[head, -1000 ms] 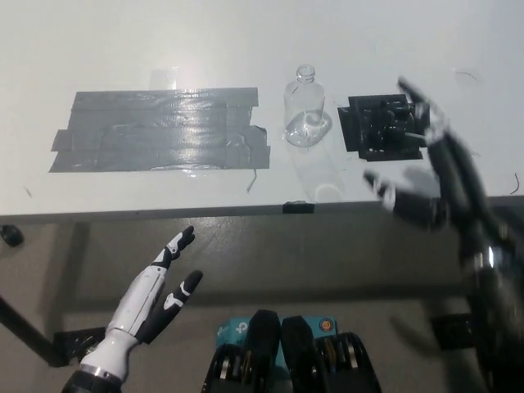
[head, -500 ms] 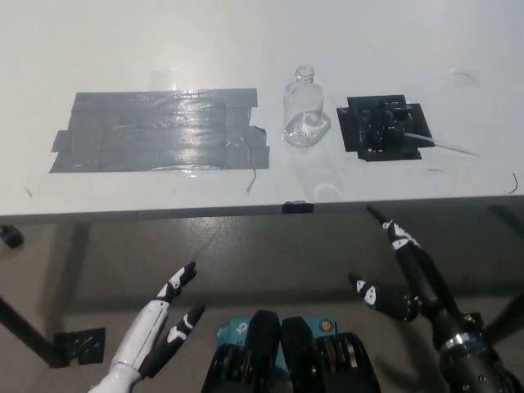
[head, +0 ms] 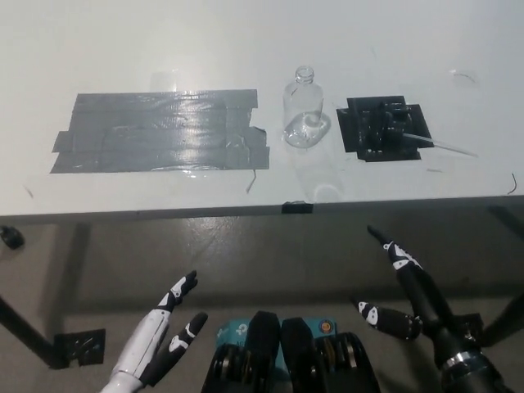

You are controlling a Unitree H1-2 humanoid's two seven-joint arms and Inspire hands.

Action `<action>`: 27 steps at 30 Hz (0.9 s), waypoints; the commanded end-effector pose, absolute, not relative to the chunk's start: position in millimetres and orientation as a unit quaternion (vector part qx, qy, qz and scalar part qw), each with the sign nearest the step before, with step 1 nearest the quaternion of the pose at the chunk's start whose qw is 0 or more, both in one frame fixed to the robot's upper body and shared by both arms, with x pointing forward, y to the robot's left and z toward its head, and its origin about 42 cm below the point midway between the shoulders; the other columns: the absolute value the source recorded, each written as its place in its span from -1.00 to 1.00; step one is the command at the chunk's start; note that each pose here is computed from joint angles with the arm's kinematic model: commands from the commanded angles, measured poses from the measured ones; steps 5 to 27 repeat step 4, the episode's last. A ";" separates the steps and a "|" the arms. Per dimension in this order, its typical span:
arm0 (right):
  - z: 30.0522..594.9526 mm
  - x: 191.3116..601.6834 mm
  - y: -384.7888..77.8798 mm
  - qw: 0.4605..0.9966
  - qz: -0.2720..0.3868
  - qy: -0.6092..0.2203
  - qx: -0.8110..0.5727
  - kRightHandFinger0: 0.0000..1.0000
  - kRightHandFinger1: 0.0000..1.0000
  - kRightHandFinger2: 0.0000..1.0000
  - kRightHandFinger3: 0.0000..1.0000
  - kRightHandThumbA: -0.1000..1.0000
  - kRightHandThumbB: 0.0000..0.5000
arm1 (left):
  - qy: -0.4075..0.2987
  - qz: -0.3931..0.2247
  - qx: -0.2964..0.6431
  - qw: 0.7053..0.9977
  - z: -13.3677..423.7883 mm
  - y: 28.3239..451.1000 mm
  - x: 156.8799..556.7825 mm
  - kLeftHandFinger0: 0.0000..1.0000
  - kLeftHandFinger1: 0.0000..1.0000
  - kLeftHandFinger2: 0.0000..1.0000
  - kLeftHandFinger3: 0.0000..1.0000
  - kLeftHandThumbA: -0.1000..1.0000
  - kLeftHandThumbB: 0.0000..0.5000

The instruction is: The robot grabs the black lid of the spray bottle on the desk and places it on the black area of the desk

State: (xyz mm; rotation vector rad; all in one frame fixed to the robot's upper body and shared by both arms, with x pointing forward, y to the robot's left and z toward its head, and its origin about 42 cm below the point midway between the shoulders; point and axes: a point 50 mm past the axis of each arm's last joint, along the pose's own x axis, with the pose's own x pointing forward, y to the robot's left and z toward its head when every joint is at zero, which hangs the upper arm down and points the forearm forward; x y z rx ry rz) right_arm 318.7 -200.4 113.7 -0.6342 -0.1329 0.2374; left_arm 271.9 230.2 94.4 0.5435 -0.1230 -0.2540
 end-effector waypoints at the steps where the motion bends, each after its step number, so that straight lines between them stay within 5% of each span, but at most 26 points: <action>1: 131.6 324.9 -199.7 0.933 0.116 -0.104 -0.323 1.00 1.00 1.00 1.00 0.52 -0.24 | -0.096 -0.115 0.267 0.952 107.4 229.9 275.2 1.00 1.00 1.00 1.00 0.94 -0.95; 27: 131.9 326.6 -200.8 0.934 0.117 -0.105 -0.322 1.00 1.00 1.00 1.00 0.51 -0.24 | -0.096 -0.114 0.267 0.952 107.5 230.0 275.6 1.00 1.00 1.00 1.00 0.95 -0.94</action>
